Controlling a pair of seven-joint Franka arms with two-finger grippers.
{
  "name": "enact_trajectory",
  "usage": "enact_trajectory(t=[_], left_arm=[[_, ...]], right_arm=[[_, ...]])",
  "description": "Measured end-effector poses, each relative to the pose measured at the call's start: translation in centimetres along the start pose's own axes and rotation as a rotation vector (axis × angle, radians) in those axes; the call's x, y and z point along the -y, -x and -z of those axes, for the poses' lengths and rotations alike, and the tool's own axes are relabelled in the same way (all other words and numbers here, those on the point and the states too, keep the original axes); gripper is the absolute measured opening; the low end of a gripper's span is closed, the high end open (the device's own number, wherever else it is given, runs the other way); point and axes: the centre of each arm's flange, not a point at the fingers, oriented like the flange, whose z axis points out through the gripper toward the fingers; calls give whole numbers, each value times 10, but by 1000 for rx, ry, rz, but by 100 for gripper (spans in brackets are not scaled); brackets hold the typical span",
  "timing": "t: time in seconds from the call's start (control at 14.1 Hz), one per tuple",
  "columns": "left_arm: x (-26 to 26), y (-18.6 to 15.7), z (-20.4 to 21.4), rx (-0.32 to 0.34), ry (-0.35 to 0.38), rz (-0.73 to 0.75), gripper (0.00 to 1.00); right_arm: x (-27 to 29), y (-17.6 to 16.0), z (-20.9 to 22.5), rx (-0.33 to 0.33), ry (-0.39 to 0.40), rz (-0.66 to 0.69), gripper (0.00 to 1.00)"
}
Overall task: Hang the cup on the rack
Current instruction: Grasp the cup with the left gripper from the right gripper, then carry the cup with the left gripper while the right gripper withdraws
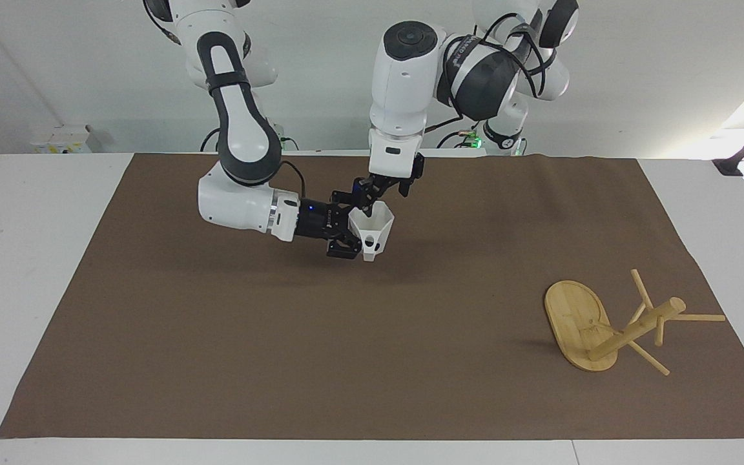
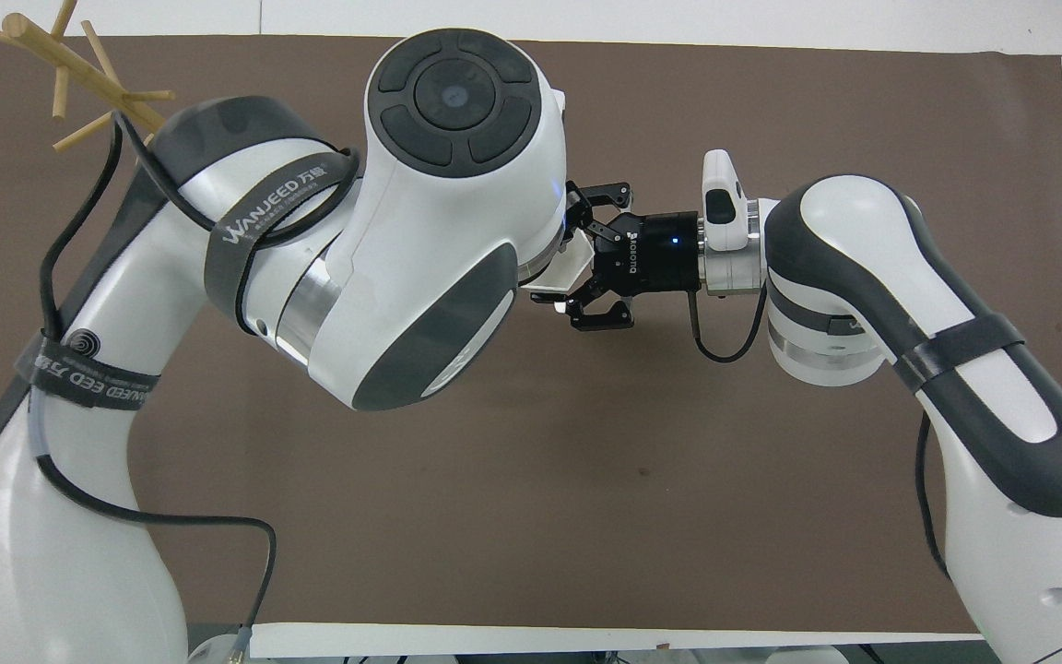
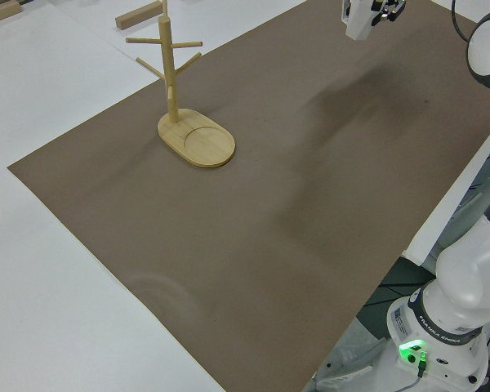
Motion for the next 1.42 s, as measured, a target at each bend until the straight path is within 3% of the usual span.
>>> enact_trajectory(t=[0.14, 0.21, 0.5, 0.92, 1.42], left_arm=[[0, -1, 0, -2, 2, 2, 93], [-1, -3, -1, -5, 10, 4, 82], [-3, -7, -14, -10, 23, 9, 74], [0, -19, -21, -10, 21, -28, 8], [0, -19, -21, -10, 22, -47, 7]], right_arm=[[0, 0, 1, 1, 2, -1, 80], [-1, 1, 1, 2, 4, -1, 80], [-1, 1, 2, 6, 11, -1, 80], [-1, 2, 1, 6, 10, -2, 80], [-1, 2, 1, 6, 11, -2, 80]])
